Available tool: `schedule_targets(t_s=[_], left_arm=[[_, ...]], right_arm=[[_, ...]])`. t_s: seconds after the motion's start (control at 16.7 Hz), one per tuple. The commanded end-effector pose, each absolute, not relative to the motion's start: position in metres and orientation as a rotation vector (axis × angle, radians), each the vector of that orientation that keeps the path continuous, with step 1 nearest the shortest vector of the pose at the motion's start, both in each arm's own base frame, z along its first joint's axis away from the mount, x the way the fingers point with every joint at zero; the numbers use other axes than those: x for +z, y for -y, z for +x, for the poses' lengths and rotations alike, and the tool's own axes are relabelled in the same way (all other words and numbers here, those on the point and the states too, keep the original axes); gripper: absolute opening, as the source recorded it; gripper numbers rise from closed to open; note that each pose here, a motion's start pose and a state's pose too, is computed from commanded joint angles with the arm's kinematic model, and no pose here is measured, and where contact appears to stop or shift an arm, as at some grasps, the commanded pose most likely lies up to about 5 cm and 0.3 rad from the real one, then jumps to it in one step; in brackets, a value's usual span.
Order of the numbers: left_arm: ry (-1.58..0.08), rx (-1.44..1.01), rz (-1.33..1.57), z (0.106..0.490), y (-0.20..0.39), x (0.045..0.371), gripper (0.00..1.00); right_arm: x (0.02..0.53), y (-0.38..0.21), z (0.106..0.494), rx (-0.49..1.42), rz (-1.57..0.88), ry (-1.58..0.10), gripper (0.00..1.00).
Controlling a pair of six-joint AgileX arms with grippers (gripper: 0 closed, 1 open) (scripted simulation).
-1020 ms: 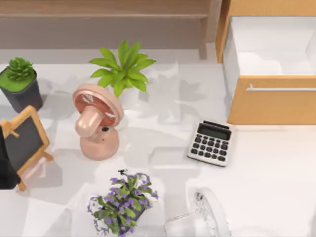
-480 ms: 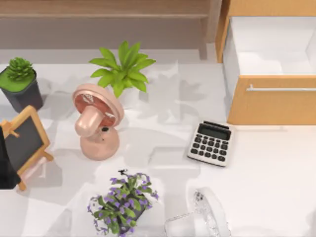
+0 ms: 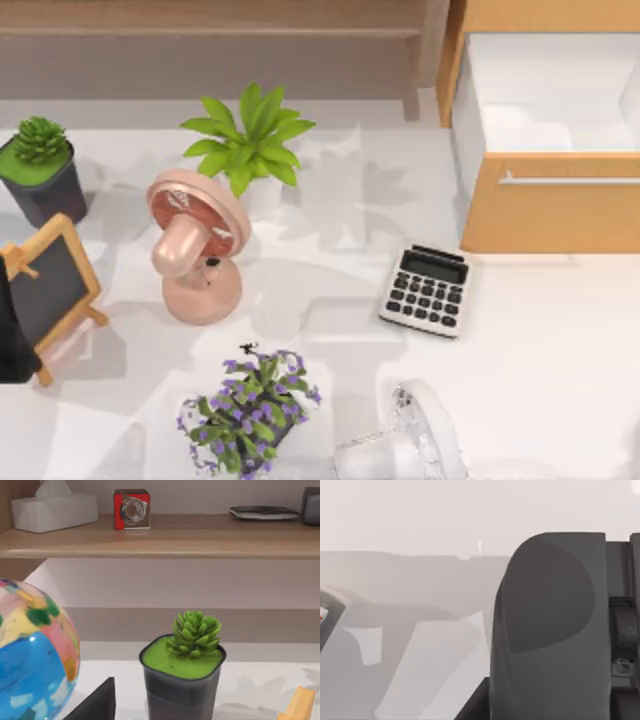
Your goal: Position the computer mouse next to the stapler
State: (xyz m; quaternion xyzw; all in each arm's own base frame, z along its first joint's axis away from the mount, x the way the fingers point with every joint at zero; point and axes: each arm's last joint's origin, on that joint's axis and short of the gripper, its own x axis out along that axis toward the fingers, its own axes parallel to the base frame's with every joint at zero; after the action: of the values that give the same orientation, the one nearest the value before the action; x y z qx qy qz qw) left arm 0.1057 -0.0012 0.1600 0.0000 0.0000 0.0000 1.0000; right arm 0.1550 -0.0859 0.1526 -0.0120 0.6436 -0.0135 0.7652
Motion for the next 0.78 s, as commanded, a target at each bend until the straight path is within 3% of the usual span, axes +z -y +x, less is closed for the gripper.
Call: schedule_targets(t_s=[0.54, 0.78], left_arm=[[0.000, 0.000, 0.000, 0.106, 0.001, 0.160, 1.00], [0.000, 0.000, 0.000, 0.106, 0.001, 0.160, 1.00]], right_arm=[[0.138, 0.083, 0.149, -0.005, 0.003, -1.467, 0.00], [0.138, 0.083, 0.149, -0.005, 0.003, -1.467, 0.30]])
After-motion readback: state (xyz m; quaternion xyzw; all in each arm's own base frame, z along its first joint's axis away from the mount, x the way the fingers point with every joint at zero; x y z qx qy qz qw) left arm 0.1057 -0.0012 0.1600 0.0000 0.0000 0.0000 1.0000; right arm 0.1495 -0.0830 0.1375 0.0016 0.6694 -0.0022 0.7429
